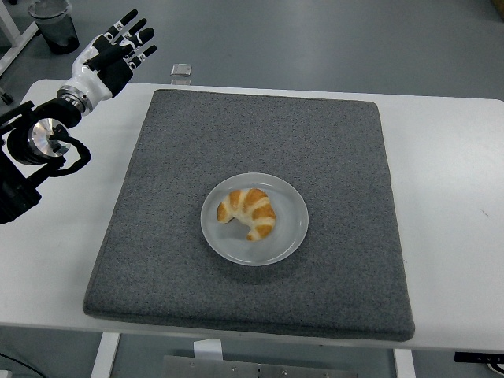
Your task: Place the bread on the plate
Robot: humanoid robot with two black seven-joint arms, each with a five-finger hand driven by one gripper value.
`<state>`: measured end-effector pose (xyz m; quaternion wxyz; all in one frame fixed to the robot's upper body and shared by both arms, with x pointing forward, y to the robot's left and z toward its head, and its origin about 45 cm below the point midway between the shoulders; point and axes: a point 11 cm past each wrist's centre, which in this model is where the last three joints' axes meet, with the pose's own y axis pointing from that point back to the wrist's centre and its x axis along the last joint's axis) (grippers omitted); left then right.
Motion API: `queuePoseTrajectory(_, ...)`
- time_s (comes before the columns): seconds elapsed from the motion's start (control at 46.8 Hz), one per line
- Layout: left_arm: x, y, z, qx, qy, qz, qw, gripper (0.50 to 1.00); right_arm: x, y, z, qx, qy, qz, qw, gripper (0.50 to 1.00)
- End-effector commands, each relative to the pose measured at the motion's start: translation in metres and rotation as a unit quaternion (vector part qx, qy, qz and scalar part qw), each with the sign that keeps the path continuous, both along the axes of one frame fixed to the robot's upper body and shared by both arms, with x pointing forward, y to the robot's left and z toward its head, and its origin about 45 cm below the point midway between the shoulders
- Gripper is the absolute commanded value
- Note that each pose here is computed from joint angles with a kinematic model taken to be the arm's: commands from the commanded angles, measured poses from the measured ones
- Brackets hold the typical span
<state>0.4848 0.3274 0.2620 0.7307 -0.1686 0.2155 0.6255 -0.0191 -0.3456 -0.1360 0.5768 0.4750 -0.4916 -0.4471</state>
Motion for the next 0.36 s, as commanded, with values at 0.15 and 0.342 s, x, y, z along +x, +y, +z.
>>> queuePoseTrajectory(0.15, 0.001, -0.009, -0.022, -0.017, 0.022, 0.015, 0.999, 0.996, 0.000, 0.000, 0.000, 0.000, -0.001, 0.000, 1.000, 0.932)
queuePoseTrajectory(0.342, 0.005, -0.006, -0.033, -0.030, 0.031, 0.039, 0.998, 0.996, -0.001, 0.001, 0.000, 0.003, 0.001, -0.001, 1.000, 0.932)
